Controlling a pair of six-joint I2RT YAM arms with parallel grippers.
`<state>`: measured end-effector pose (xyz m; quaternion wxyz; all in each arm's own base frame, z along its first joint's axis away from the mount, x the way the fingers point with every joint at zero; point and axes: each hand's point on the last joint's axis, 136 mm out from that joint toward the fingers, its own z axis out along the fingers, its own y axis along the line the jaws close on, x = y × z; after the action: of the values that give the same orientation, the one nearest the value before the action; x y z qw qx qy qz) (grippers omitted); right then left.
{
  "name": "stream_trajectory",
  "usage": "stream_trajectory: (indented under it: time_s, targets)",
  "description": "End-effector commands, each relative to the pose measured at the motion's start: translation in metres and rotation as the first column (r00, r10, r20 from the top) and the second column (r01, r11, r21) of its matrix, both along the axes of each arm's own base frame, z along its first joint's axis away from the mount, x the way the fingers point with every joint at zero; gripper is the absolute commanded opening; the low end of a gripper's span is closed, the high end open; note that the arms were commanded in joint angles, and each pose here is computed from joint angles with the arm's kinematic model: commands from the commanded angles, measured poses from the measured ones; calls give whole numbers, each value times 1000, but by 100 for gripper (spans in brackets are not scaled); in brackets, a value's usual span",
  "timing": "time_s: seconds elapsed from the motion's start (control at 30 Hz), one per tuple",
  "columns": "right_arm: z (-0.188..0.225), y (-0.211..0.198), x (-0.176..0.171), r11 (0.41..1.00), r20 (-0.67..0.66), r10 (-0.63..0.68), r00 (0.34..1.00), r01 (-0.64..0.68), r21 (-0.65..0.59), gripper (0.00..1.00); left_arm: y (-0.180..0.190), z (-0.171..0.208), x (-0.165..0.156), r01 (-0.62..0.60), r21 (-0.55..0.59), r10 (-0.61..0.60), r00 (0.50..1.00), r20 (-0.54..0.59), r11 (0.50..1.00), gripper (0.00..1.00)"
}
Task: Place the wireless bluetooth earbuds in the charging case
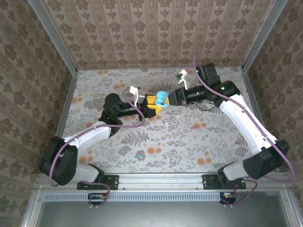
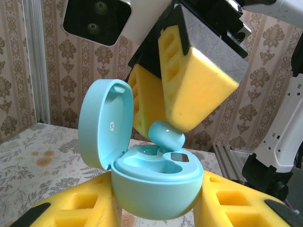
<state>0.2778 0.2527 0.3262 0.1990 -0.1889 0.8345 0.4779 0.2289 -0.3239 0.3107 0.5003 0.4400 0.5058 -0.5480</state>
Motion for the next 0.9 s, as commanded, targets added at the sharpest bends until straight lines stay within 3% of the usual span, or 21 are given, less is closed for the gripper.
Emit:
stream_trajectory:
  time_s: [0.0,0.4,0.6,0.87]
  targets:
    - [-1,-2,0,1000,-1,-6,1000,6,-26,32,-1,26,-5,18,-54,-15,998,66,998,38]
    - [15,-7,6,997,34,-72,997,72,-11,42,-1,27,-4,15,-55,-11,997,70,998,38]
    - [18,-7,5,997,35,-71,997,71,-8,41,0,26,-3,-1,-59,6,997,76,998,38]
    - [40,-37,17,958,112,-286,952,281,56,44,7,12,7,-123,-21,124,976,179,992,37]
